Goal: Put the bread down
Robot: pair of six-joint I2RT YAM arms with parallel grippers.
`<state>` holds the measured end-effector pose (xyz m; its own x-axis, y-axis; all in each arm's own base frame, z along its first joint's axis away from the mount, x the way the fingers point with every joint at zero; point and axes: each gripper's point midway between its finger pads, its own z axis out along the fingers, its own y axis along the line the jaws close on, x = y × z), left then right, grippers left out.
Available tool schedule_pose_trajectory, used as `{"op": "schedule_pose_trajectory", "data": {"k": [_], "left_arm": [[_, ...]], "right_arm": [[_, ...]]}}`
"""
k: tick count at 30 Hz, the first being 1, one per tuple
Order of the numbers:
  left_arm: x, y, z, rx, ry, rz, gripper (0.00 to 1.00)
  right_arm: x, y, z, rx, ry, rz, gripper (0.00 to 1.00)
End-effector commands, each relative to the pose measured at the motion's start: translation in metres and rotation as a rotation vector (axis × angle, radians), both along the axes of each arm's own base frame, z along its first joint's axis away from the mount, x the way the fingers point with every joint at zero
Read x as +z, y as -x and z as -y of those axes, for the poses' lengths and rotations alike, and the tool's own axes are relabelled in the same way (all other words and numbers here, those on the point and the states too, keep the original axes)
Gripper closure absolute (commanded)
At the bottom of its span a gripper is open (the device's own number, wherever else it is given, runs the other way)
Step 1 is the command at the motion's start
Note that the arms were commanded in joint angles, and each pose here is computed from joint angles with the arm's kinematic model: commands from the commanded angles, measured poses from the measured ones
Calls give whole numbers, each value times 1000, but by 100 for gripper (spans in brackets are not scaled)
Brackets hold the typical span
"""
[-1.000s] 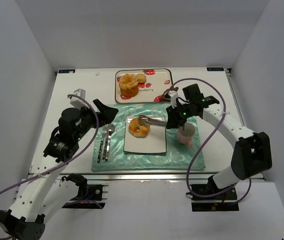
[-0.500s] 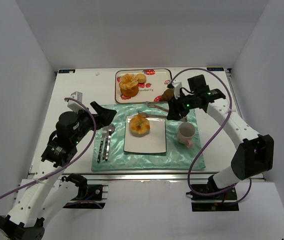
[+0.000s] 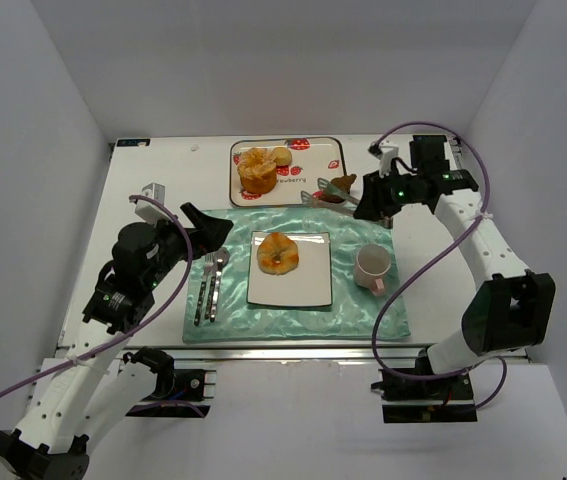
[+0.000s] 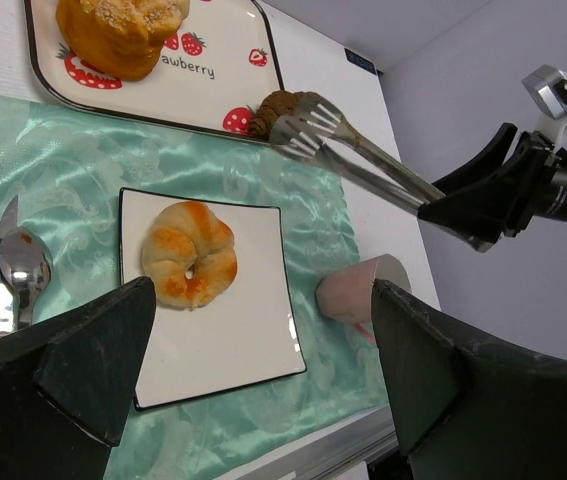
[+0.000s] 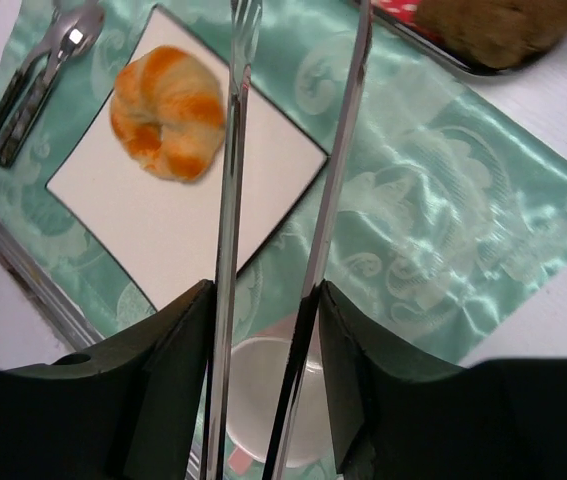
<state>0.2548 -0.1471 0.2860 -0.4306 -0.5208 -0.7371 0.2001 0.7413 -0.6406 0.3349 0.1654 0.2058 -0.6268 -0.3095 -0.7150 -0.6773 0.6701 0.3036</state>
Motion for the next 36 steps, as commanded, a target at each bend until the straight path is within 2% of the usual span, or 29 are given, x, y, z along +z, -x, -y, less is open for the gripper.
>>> {"op": "schedule_pose_trajectory", "data": {"k": [1, 6, 10, 20, 26, 32, 36], "left_arm": [[2, 1, -2, 7, -2, 5, 2], [1, 1, -3, 8, -2, 4, 2], [-1, -1, -1, 4, 1, 2, 2], [1, -3, 0, 3, -7, -6, 2], [-1, -4, 0, 7, 1, -13, 2], [0, -6, 3, 1, 7, -14, 2], [2, -6, 4, -4, 9, -8, 2]], "right_arm": [[25, -43, 30, -165, -69, 36, 50], [33, -75, 78, -354, -71, 49, 51], [22, -84, 91, -416, -77, 10, 50], [-14, -103, 77, -423, -205, -147, 50], [-26, -95, 65, -403, -284, -247, 50], [-19, -89, 57, -383, -359, -281, 50], [-29, -87, 59, -413, -343, -304, 51]]}}
